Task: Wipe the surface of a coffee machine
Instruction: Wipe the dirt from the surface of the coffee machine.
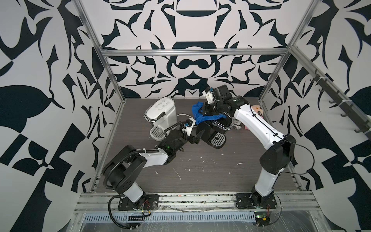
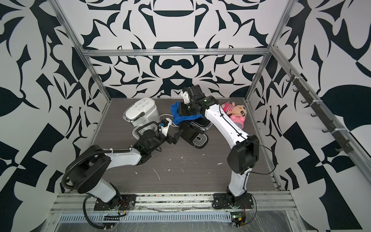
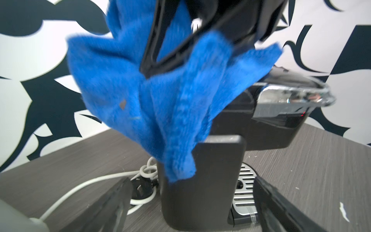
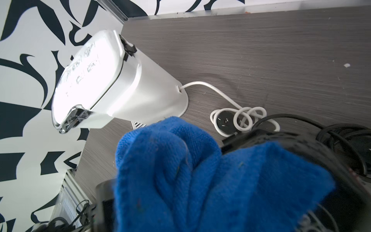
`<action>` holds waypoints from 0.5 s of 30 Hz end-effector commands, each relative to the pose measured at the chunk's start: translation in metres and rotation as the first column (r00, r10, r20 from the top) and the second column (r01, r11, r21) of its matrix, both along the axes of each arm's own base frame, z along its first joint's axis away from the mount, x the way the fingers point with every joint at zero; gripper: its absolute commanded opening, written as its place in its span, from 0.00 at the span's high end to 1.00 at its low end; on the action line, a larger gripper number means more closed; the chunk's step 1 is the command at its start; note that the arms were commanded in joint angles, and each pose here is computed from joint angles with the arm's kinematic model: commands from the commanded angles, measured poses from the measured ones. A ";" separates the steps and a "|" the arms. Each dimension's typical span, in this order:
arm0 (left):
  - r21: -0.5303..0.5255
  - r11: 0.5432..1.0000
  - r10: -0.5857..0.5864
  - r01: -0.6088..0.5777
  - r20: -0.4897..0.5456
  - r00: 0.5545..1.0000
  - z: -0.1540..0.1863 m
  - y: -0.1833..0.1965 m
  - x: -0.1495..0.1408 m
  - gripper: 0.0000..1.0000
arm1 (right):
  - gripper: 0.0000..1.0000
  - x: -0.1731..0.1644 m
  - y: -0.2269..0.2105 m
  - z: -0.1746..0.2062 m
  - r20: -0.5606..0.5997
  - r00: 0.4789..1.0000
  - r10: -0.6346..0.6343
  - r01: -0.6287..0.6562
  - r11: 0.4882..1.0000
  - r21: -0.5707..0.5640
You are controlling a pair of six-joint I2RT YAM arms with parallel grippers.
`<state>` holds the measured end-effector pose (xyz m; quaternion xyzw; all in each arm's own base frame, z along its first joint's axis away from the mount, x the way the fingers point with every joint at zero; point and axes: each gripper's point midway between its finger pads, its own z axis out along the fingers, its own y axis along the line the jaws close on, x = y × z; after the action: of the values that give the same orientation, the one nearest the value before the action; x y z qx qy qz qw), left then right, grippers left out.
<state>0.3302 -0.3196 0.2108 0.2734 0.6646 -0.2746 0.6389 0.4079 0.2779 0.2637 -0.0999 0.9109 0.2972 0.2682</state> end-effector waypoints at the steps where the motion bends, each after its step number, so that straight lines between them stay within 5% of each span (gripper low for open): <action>1: 0.010 1.000 0.009 -0.009 -0.016 1.000 0.005 0.009 -0.007 0.04 | 1.00 0.011 -0.024 -0.010 -0.013 0.993 -0.116 0.115 0.992 -0.048; 15: -0.023 1.000 -0.018 0.017 -0.063 0.998 0.017 0.008 -0.013 0.05 | 1.00 0.013 -0.096 -0.011 -0.084 0.940 -0.331 0.340 0.930 0.138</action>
<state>0.3187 -0.3102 0.2153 0.2699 0.6853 -0.2801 0.6157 0.4291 0.1955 0.2734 0.0544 0.8847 0.3365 0.3181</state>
